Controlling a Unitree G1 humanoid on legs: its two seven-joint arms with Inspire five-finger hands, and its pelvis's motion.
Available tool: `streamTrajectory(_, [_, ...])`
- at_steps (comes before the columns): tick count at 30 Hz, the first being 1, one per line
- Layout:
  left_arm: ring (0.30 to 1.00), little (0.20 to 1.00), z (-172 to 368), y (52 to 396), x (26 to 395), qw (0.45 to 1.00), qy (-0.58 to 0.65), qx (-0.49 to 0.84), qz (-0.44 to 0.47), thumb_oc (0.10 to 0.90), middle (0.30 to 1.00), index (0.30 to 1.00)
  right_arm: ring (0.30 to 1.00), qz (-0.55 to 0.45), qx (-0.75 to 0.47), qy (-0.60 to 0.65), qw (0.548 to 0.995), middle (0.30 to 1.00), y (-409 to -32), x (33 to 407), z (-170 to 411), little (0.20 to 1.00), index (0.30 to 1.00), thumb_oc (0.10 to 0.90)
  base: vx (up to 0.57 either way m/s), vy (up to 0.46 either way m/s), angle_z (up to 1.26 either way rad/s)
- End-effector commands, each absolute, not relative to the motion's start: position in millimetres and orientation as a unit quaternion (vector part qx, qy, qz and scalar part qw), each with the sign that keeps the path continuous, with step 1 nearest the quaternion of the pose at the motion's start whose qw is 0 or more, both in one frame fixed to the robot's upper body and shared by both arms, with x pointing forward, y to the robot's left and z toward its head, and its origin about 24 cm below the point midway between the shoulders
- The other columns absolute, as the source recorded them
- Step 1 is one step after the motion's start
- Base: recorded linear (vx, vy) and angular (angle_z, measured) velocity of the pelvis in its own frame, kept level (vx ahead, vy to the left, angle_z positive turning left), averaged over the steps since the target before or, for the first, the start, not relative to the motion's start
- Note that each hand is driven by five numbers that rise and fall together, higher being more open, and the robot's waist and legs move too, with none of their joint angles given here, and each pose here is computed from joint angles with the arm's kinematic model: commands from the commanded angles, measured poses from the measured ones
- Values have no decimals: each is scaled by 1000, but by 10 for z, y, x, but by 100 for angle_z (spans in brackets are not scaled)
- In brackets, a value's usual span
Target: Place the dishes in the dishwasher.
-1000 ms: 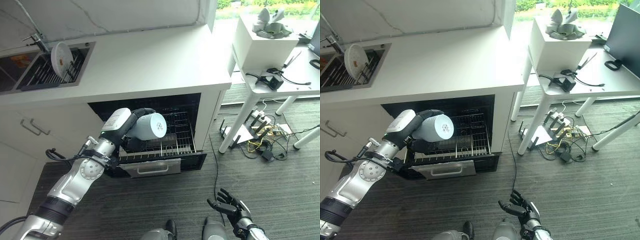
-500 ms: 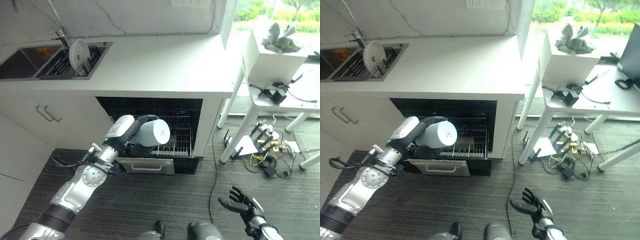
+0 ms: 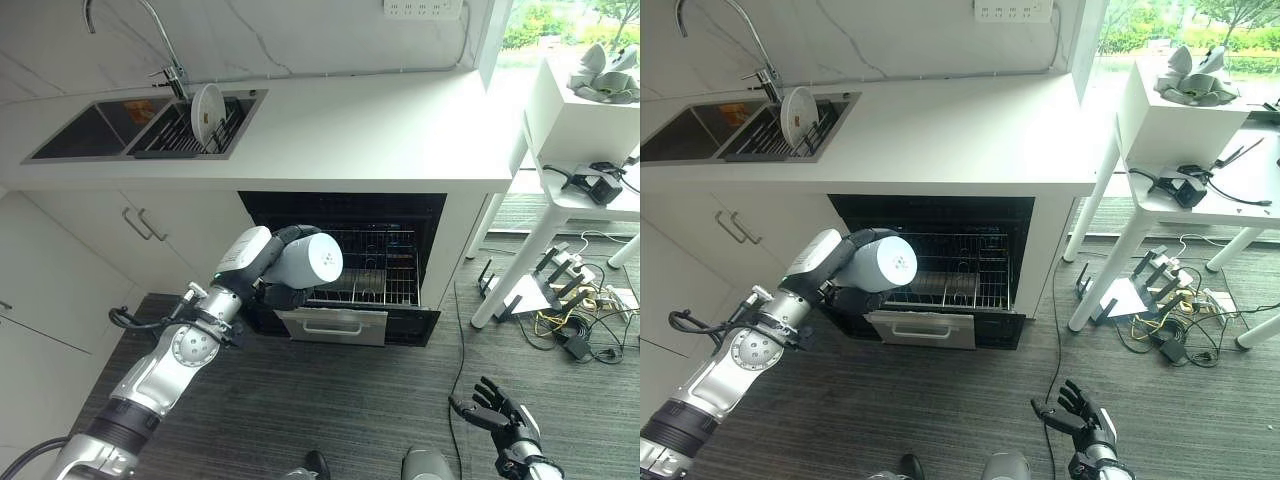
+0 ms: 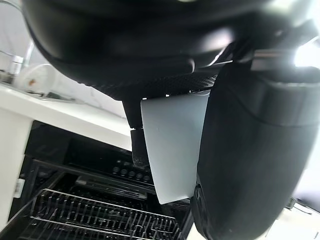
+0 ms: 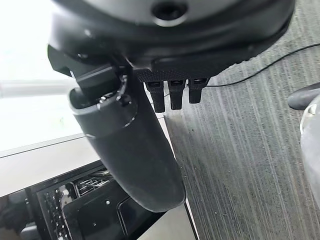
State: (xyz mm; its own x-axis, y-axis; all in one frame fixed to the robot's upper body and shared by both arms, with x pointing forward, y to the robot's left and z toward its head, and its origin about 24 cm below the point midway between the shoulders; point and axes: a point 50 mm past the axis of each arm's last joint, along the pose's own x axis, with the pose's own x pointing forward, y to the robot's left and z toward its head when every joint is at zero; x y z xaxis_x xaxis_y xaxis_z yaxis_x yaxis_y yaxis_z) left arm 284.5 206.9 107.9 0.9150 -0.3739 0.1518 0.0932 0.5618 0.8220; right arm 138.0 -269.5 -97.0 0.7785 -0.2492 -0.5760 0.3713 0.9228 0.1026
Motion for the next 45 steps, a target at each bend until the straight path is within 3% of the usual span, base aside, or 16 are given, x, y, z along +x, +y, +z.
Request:
streamTrajectory(1, [300,300,1682,2007,2911,898,-286,323,-81,400,300,300,900,-182,93,118,972,900,-2900,1780,-440,900,900,800,15,-41,-13])
streamTrajectory(6, [300,300,1403,1912,2867,947,-236,195,-100,400,300,300,900,-164,59,-30,984,900,-2886,1970,124,900,900,800,1,-82,-17])
streamTrajectory(8, [300,300,1412,1784,2807,939,-286,155,-112,400,300,300,900,-158,7,-117,980,900,-2879,2033,520,900,900,800,-47,-64,-40])
streamTrajectory(12, [300,300,1454,1773,2813,937,-305,142,-91,400,300,300,900,-132,-68,-168,974,900,-2845,2050,778,900,900,800,-32,-10,-23])
streamTrajectory(16, [300,300,1426,1807,2788,946,-311,90,-38,400,300,300,900,-71,-94,-246,962,900,-2712,2058,1111,900,900,800,-12,-11,-35])
streamTrajectory(19, [300,300,1403,1711,2815,943,-324,75,-8,400,300,300,900,38,-70,-308,948,900,-2513,2052,1407,900,900,800,-24,-23,-27])
streamTrajectory(22, [300,300,1417,1588,2752,928,-358,97,6,400,300,300,900,120,-19,-325,938,900,-2242,2099,1528,900,900,800,-24,-20,-9])
streamTrajectory(32, [300,300,1396,1349,2657,907,-399,128,30,400,300,300,900,239,81,-285,925,900,-1749,2272,1503,900,900,800,-4,-14,4])
streamTrajectory(45, [300,300,1275,1206,2582,911,-395,113,41,400,300,300,900,275,110,-268,917,900,-1365,2415,1548,900,900,800,7,-29,20])
